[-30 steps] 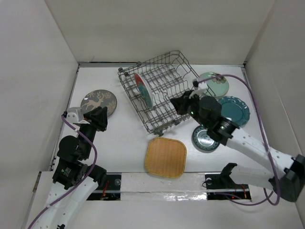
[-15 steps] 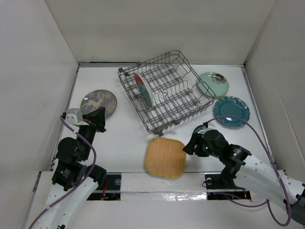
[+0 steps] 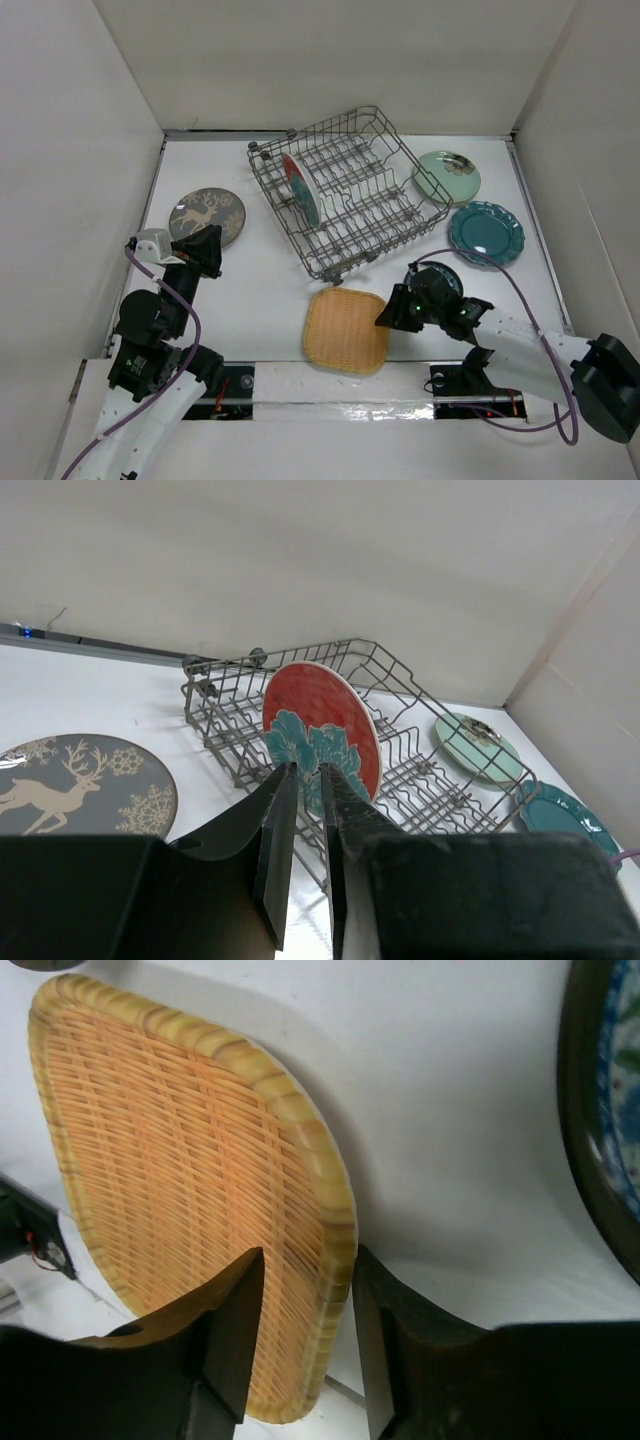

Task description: Load the plates into the dish rack

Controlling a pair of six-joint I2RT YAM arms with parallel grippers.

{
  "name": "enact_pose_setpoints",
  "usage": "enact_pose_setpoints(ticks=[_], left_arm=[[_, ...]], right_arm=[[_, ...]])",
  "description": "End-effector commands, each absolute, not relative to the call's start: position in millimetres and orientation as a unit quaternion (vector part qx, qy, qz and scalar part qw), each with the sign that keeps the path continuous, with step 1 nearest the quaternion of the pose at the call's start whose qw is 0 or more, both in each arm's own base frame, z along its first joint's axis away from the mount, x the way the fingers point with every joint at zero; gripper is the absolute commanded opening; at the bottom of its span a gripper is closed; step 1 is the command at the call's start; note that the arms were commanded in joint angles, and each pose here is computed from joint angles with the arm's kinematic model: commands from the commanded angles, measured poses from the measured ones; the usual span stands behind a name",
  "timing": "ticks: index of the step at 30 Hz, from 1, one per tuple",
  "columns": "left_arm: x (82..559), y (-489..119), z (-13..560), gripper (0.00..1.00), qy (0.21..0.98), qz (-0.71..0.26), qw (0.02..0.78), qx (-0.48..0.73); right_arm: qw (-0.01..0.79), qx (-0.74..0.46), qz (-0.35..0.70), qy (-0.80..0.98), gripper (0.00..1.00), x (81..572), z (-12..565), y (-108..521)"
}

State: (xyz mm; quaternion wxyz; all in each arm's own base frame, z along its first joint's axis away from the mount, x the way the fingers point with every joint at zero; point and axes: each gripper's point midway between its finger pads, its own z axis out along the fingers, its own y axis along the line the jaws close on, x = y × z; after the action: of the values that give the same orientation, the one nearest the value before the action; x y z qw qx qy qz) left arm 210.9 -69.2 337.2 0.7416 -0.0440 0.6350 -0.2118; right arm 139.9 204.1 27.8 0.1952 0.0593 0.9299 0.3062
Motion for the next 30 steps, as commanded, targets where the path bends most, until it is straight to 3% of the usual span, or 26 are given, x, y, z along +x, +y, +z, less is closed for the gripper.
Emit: enact_pose_setpoints(ticks=[1, 4, 5, 8, 12, 21, 30], left_arm=[[207.8, -69.4, 347.3, 0.13, 0.617, -0.222, 0.754, -0.043], [207.3, -68.6, 347.5, 0.14, 0.617, -0.221, 0.754, -0.044], [207.1, -68.2, 347.8, 0.14, 0.616, -0.221, 0.755, -0.045], [207.2, -68.0, 347.4, 0.15, 0.617, -0.220, 0.754, -0.046], [207.1, -67.9, 347.8, 0.15, 0.616, -0.220, 0.755, -0.046], [207.6, -67.6, 347.5, 0.17, 0.617, -0.219, 0.755, -0.047], [207.9, -67.4, 346.8, 0.17, 0.617, -0.219, 0.754, -0.048]], right_arm=[[0.193, 0.047, 0.319, 0.927, 0.45, 141.8, 18.8, 207.5], [0.185, 0.047, 0.316, 0.929, 0.32, 142.7, 11.1, 208.2], [0.182, 0.047, 0.314, 0.931, 0.20, 142.3, 8.4, 208.2], [0.177, 0.043, 0.308, 0.934, 0.00, 139.1, 5.5, 205.4], [0.182, 0.017, 0.317, 0.931, 0.00, 133.5, 24.4, 208.2], [0.240, -0.160, 0.479, 0.829, 0.00, 111.3, 168.7, 271.2], [0.450, -0.120, 0.560, 0.686, 0.00, 189.6, 325.6, 283.5]])
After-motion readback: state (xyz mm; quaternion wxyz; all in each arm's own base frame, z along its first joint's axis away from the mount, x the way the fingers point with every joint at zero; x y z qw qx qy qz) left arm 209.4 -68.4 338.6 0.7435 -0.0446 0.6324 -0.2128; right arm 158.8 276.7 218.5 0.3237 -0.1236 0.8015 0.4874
